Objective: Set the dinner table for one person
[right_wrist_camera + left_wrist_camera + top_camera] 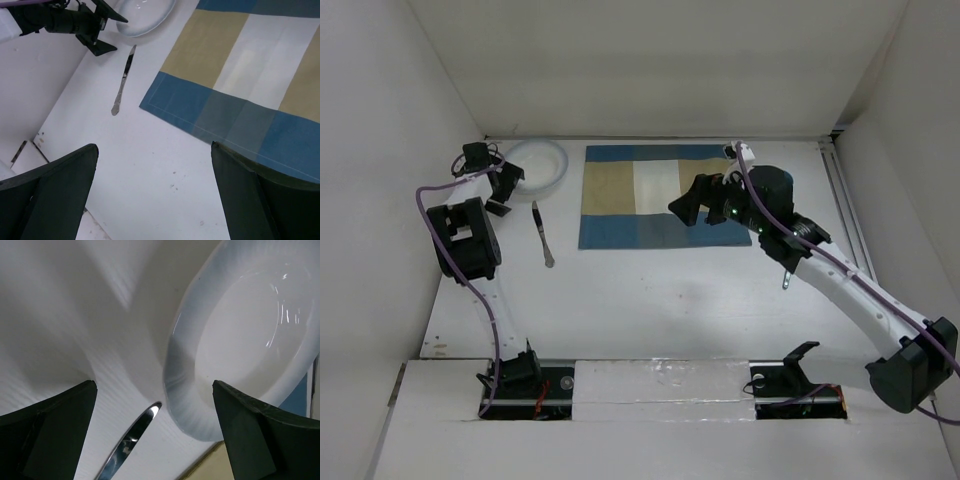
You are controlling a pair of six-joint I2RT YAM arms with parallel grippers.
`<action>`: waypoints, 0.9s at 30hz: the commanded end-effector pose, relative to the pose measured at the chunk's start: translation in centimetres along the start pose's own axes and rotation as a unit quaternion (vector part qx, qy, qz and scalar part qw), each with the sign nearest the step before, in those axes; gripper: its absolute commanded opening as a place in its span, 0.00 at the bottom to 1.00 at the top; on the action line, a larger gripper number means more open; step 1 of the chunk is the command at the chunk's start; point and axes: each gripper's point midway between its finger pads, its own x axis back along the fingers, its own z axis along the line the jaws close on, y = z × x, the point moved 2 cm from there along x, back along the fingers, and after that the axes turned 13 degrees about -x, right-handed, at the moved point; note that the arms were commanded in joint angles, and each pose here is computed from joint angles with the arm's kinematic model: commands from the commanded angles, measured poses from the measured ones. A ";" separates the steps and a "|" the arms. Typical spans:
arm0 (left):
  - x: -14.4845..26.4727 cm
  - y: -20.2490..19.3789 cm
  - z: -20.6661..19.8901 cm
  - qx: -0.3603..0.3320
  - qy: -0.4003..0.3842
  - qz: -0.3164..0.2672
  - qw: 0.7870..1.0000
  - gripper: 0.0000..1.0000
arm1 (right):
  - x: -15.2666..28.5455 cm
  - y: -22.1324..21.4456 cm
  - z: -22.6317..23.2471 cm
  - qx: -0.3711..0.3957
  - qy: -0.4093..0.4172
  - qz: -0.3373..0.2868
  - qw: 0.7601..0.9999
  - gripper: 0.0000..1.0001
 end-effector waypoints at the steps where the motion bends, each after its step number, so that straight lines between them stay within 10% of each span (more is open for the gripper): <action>1: -1.1 0.8 -1.1 0.010 -0.022 -0.011 1.000 1.00 | 0.0 0.4 1.0 0.017 0.025 -0.017 0.999 1.00; 10: -4.1 0.1 -1.3 0.020 -0.037 0.006 0.999 0.73 | -0.1 -0.2 0.4 0.011 0.016 -0.011 1.000 1.00; 18: -5.5 -0.7 -2.1 0.039 -0.065 0.030 0.997 0.00 | -0.4 -0.8 0.0 0.005 0.014 -0.001 1.000 1.00; 27: 4.5 3.8 -7.2 0.043 -0.158 -0.087 0.983 0.00 | -0.2 -1.1 0.1 0.000 0.017 0.001 1.000 1.00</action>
